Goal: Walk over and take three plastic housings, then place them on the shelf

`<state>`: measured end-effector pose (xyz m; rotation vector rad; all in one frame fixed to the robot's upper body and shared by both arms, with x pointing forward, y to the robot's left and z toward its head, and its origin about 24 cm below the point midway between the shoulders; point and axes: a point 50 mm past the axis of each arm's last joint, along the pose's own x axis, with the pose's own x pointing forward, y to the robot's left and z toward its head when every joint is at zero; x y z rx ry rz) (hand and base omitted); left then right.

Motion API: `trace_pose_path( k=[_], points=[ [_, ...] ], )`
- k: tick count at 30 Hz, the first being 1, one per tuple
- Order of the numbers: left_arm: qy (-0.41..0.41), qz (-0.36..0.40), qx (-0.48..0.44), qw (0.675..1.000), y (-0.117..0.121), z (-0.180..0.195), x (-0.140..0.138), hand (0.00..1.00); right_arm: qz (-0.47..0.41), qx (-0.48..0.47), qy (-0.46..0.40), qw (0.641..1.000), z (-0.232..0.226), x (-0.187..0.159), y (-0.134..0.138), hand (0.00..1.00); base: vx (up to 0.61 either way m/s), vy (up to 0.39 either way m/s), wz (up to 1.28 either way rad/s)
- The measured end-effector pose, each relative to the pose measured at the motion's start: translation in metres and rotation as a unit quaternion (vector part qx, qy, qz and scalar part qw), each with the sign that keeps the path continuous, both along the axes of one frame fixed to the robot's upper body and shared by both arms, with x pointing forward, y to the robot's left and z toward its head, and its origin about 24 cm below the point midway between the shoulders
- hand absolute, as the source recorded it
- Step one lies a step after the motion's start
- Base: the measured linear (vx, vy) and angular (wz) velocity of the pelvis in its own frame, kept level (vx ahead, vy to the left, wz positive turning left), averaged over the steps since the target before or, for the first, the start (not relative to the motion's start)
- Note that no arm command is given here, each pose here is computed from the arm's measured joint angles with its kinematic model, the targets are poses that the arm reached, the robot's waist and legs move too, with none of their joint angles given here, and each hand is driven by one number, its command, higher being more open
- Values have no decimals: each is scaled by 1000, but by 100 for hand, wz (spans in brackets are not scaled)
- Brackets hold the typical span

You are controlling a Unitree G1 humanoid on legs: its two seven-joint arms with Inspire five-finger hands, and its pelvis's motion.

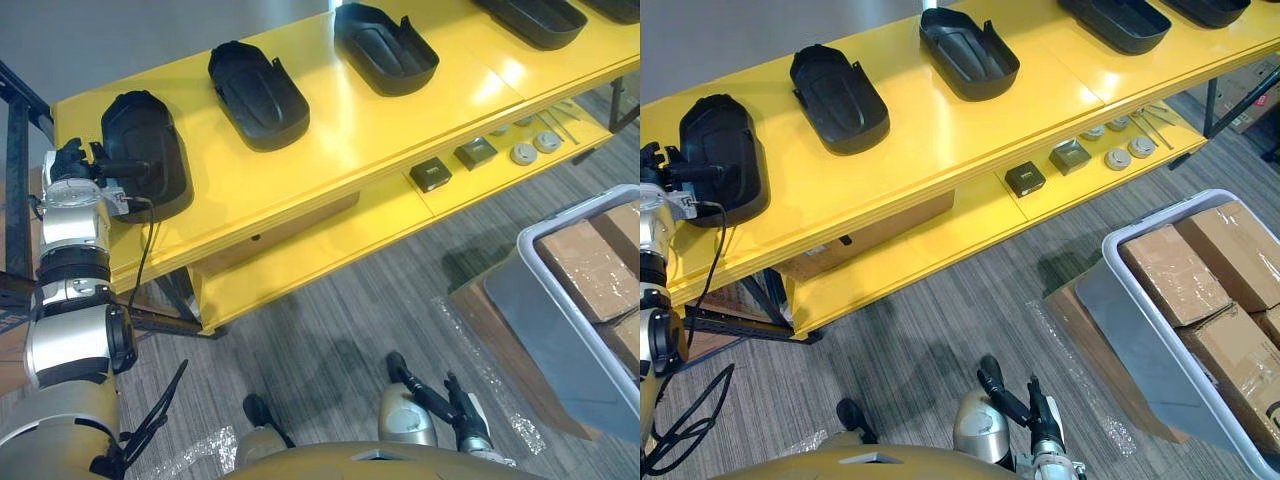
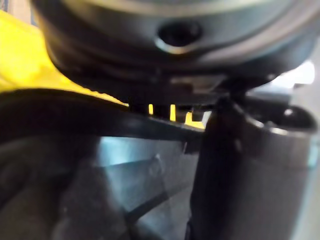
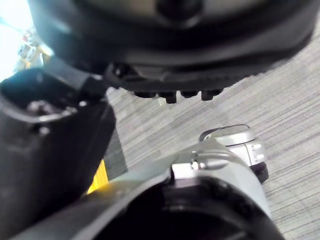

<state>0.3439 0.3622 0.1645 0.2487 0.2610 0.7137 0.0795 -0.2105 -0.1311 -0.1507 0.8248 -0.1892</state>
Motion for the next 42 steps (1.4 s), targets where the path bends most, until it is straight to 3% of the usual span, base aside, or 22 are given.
trace_pose_path(
  k=[4, 10, 14, 18, 25, 30, 42],
  points=[
    [-25, 11, 9, 1000, -7, 11, 6, 100, -8, 2, 4, 1000, -1, -2, 0, 100, -1, -8, 9],
    [-184, -1, 101, 978, -28, 70, 8, 100, -58, 10, 16, 998, -7, -11, -1, 100, -10, -8, 6],
    [-299, -66, 98, 947, -55, 106, 5, 100, -88, 13, 39, 995, -12, -22, -2, 100, 9, -5, 2],
    [-371, -139, 71, 916, -84, 117, 1, 100, -111, 14, 55, 992, -16, -31, -5, 100, 0, 0, 0],
    [-325, -264, -41, 907, -106, 70, 5, 100, -149, 14, 77, 986, -20, -45, -9, 100, -50, -28, -5],
    [-278, -307, -127, 901, -121, 37, 10, 100, -158, 15, 82, 984, -21, -51, -9, 100, -58, -24, -3],
    [-245, -238, -176, 923, -120, 2, 19, 100, -135, 19, 105, 985, -23, -57, -4, 100, 6, -12, -14]
  ],
)
